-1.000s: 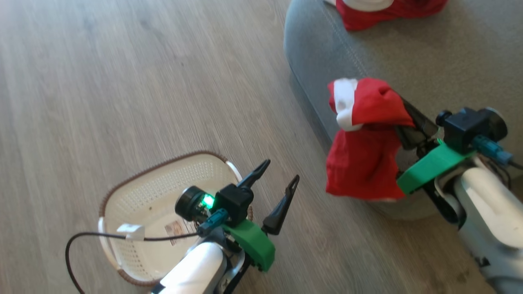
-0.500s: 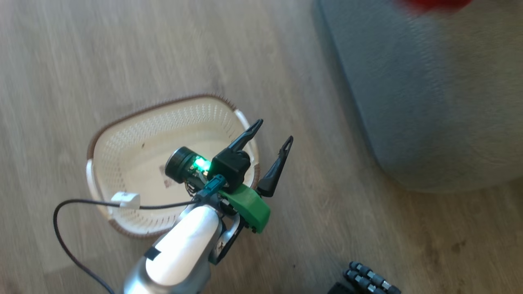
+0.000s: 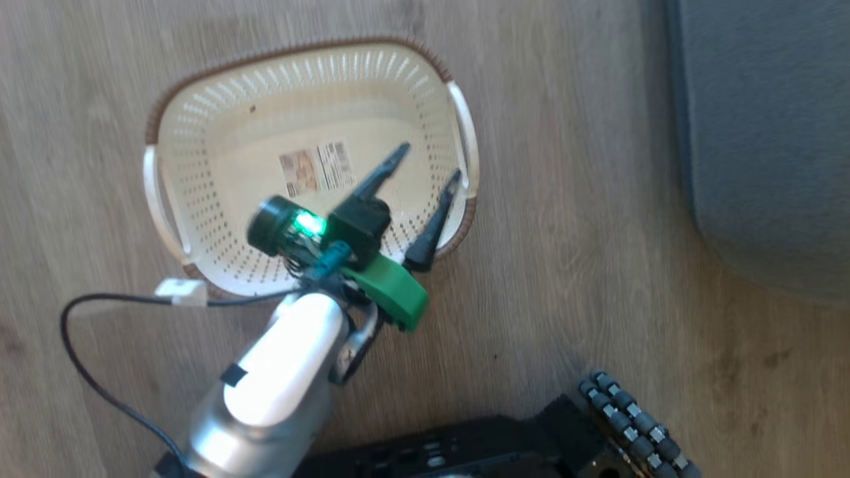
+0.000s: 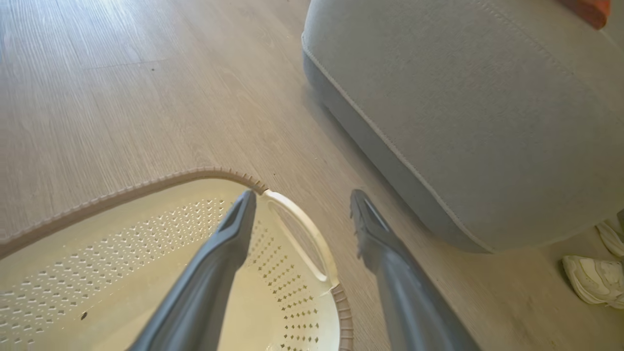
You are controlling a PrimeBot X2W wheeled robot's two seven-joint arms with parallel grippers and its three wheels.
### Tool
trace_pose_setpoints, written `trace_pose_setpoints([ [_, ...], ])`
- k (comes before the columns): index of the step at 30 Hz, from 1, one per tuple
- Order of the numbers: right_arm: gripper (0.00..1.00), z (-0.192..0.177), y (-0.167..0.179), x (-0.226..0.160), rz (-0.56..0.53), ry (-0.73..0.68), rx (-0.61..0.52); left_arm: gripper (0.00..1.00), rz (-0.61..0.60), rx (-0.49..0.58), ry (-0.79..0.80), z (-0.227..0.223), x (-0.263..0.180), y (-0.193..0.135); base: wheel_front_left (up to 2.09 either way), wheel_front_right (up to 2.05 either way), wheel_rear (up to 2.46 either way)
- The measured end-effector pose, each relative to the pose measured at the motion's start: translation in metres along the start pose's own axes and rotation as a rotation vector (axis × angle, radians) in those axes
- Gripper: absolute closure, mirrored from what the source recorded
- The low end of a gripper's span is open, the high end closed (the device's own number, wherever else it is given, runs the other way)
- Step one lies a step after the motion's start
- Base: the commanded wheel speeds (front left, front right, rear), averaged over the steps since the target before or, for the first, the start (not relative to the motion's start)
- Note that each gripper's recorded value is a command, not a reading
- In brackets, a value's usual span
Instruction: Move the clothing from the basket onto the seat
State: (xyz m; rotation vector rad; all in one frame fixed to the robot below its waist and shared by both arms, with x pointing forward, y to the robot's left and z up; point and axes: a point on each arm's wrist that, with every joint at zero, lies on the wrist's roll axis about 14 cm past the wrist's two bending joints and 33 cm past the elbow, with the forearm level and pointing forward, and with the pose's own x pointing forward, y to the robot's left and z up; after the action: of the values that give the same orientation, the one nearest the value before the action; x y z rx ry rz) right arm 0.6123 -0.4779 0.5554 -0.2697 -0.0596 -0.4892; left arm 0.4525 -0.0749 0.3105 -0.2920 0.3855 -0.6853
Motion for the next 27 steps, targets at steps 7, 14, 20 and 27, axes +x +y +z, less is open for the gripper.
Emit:
trace_pose_setpoints([
  [7, 0.47, -0.099, 0.046, -0.032, 0.049, 0.187, 0.033, 0.00, 0.059, -0.030, 0.040, -0.023, 0.004, 0.025, 0.00, 0.00, 0.00],
  [14, 0.00, -0.070, 0.054, -0.068, 0.155, 0.141, -0.039, 0.00, 0.082, -0.011, -0.014, 0.007, 0.000, 0.019, 0.00, 0.00, 0.00],
  [20, 0.00, -0.068, 0.053, -0.118, 0.235, 0.165, -0.051, 0.00, 0.091, -0.018, -0.044, 0.027, -0.011, 0.010, 0.00, 0.00, 0.00],
  [27, 0.00, -0.014, 0.036, -0.169, 0.259, 0.050, 0.027, 0.00, 0.152, -0.007, -0.107, 0.062, -0.041, 0.004, 0.00, 0.00, 0.00],
])
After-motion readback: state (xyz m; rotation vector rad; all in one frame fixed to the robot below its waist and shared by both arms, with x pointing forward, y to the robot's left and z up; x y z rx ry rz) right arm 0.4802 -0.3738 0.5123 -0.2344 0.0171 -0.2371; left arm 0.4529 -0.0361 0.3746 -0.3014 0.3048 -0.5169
